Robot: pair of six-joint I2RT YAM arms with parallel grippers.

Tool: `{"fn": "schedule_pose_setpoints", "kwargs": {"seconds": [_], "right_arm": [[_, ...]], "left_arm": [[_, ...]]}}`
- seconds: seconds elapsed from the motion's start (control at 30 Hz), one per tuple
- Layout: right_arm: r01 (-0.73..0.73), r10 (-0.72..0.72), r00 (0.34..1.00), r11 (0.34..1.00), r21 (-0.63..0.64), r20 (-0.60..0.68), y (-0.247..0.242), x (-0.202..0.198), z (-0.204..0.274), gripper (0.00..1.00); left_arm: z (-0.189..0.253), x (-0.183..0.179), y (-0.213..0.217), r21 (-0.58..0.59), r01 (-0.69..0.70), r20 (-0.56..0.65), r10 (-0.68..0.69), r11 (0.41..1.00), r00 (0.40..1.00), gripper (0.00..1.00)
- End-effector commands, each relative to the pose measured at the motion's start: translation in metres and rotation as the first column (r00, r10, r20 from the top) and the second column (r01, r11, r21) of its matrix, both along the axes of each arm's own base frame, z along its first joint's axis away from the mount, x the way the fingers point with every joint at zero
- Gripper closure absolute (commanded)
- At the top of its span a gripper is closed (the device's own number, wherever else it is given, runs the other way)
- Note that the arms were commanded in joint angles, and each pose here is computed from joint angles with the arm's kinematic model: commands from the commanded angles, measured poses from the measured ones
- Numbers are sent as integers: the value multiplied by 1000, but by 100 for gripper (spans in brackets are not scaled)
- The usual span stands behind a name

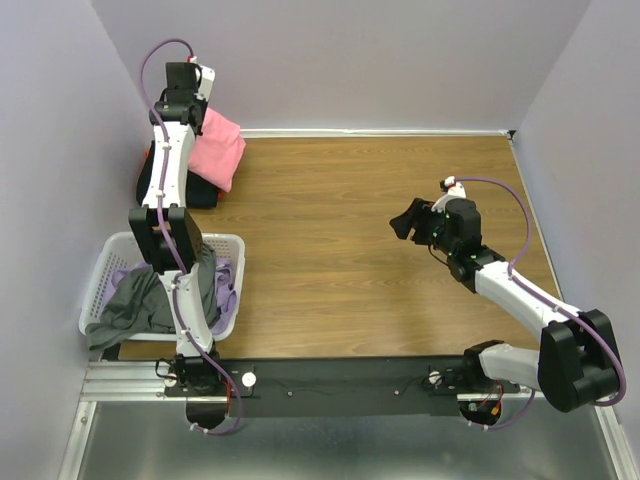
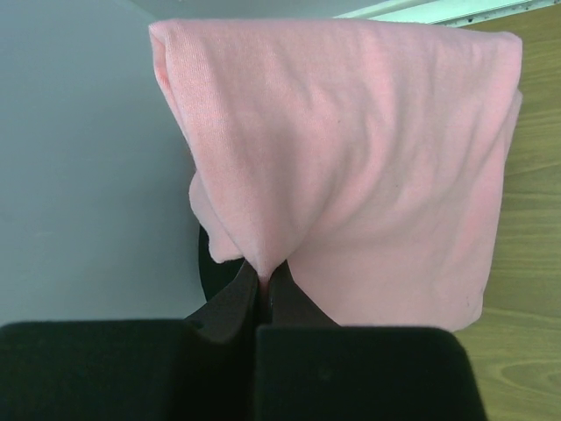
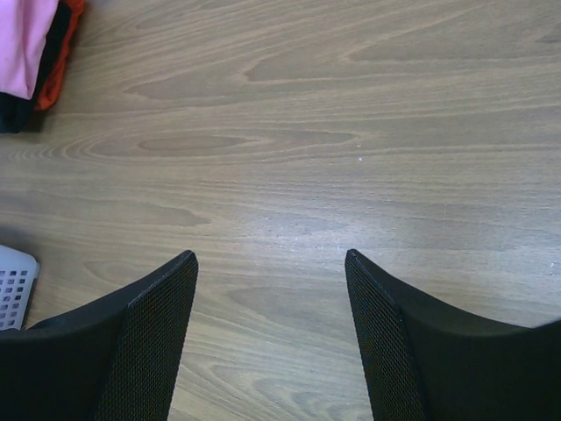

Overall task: Fold and stack the t-shirts
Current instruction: Neatly place the folded tshirt to the corner

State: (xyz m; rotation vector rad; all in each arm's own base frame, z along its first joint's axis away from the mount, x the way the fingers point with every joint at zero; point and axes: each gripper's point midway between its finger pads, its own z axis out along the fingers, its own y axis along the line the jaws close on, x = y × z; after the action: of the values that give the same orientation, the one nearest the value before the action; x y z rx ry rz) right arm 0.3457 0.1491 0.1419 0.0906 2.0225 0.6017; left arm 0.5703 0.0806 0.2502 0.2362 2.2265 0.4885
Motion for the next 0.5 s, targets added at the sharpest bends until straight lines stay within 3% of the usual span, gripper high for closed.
{"fn": "schedule_pose_setpoints", "kwargs": {"seconds": [0.0,0.47], "right_arm": [[-28,28,1000,1000,13,7,5,-4,0,25],[-41,41,999,999,20,12,7,-5,1,25]], "left_arm": [[43,1,8,-10,9,112,-7,1000,994,100],[18,5,46,-47,-40,92,44,998,995,100]]}}
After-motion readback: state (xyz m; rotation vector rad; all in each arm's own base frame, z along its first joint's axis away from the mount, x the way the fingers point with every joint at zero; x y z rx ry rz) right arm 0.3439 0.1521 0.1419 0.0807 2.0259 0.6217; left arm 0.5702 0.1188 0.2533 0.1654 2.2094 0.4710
